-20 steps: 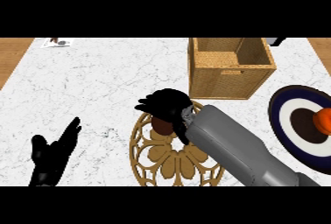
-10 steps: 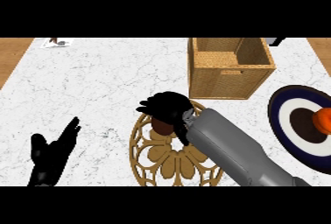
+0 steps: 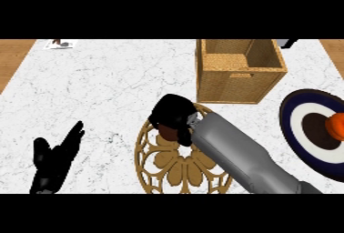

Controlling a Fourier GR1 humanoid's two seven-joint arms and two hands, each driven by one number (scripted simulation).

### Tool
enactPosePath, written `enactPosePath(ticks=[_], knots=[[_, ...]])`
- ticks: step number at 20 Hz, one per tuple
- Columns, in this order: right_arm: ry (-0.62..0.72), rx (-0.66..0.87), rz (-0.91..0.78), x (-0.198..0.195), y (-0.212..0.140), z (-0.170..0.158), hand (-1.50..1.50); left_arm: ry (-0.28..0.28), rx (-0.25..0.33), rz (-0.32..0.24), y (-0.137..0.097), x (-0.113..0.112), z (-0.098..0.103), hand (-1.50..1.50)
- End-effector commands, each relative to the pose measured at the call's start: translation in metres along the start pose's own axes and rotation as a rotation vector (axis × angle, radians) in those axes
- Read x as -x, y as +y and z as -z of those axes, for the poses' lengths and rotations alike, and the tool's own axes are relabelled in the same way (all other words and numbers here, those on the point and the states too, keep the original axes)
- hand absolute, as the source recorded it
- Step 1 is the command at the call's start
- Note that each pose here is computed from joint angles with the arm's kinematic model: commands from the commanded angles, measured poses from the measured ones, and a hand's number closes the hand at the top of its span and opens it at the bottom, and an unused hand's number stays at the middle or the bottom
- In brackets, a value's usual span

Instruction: Pick the cupcake from the placemat and place it in the basket

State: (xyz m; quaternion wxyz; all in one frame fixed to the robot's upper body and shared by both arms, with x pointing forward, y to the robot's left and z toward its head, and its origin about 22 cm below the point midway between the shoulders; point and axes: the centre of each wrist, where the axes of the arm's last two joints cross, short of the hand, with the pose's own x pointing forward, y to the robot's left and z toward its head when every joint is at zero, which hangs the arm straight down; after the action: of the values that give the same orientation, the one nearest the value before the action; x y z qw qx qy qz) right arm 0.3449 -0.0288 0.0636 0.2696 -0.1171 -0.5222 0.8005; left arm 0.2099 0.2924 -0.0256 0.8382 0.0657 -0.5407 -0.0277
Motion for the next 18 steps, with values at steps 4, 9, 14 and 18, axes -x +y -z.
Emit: enactPosePath(ticks=[4, 9, 14, 18], knots=[[0.114, 0.022, 0.034, -0.012, 0.007, 0.014, 1.50, 0.138, -0.002, 0.006, 0.001, 0.025, -0.004, 0.00], [0.638, 0.051, 0.290, 0.002, 0.040, 0.003, 1.50, 0.113, -0.018, -0.014, -0.003, 0.020, -0.007, 0.00], [0.831, 0.213, 0.300, -0.035, 0.021, 0.003, 1.50, 0.124, 0.012, 0.008, -0.014, 0.022, -0.003, 0.00], [0.820, 0.504, 0.553, -0.055, -0.010, -0.013, 1.50, 0.109, 0.014, 0.018, -0.010, 0.019, 0.001, 0.00]])
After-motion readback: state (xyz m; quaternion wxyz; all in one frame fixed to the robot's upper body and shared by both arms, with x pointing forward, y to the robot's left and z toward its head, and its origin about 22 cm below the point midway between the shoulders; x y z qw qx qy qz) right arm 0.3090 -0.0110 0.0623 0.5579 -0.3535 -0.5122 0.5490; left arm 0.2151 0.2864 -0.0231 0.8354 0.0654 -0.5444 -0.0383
